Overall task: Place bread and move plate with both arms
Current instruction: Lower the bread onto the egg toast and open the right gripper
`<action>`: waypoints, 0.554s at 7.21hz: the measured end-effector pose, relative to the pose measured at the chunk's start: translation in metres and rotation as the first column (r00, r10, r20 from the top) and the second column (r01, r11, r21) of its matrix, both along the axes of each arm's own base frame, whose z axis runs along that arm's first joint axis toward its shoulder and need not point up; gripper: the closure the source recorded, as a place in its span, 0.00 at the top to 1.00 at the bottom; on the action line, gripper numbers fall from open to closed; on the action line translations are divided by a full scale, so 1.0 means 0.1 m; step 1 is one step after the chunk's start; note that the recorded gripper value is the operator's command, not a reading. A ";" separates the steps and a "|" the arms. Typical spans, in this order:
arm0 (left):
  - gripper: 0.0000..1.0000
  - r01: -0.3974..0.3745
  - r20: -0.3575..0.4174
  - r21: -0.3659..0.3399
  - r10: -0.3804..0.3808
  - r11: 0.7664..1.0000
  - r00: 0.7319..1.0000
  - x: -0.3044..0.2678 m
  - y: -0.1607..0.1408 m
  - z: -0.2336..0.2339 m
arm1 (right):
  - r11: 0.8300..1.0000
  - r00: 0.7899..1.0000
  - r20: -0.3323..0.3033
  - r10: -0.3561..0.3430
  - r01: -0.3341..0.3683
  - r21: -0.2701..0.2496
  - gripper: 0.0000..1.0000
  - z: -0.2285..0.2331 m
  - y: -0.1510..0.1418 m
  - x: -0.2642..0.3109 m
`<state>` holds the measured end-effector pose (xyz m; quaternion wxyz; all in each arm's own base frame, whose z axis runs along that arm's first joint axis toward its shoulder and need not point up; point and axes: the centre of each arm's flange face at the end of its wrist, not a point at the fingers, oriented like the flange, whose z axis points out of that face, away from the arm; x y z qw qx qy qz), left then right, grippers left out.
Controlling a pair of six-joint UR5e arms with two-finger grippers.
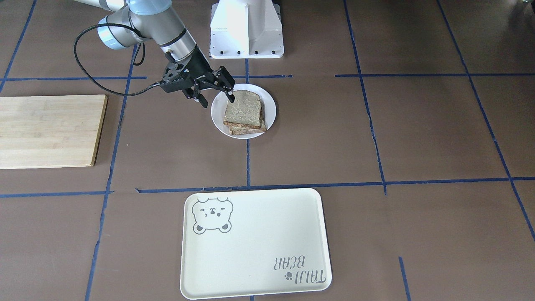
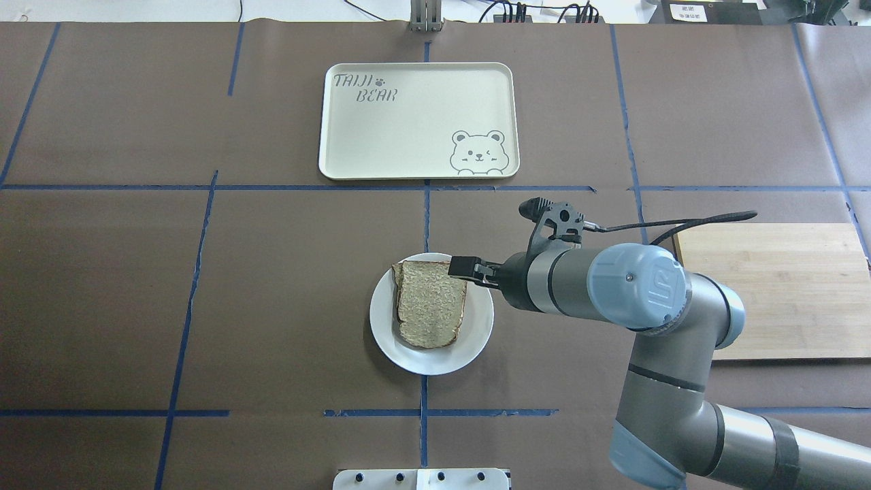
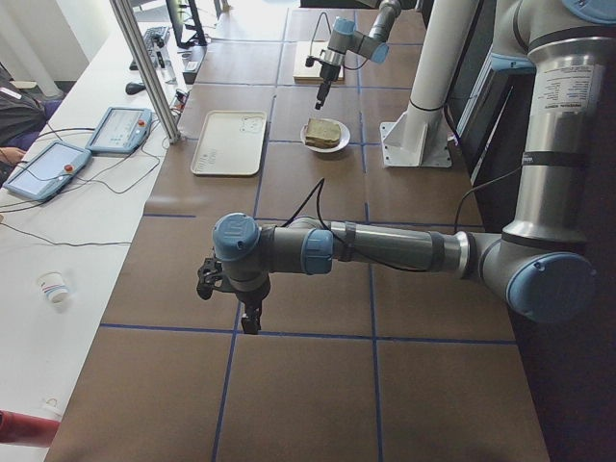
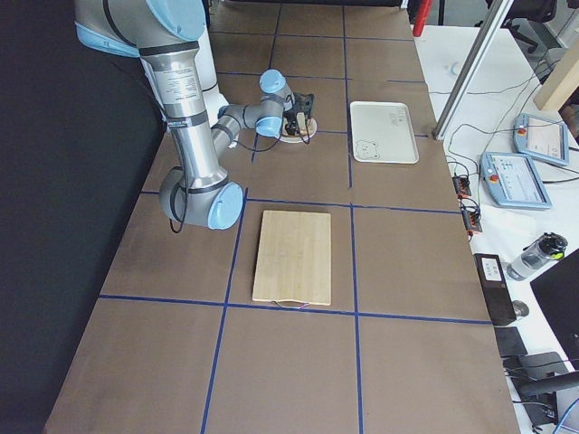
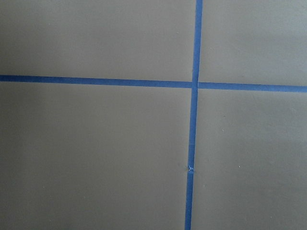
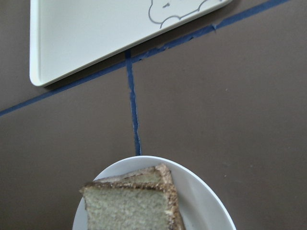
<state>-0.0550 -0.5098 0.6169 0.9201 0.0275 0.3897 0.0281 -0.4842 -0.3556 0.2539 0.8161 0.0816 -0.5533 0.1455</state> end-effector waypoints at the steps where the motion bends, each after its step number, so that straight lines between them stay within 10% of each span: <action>1: 1.00 -0.017 -0.019 0.060 0.018 0.998 1.000 0.11 -0.04 -0.09 | 1.000 0.998 -0.067 -0.008 0.009 0.007 1.00 -0.01 -0.14 0.17; 4: 1.00 0.076 -0.171 0.099 -0.059 0.992 0.984 0.77 -0.14 -0.59 | 0.989 0.930 -0.349 -0.110 0.138 0.056 1.00 0.14 -0.66 0.90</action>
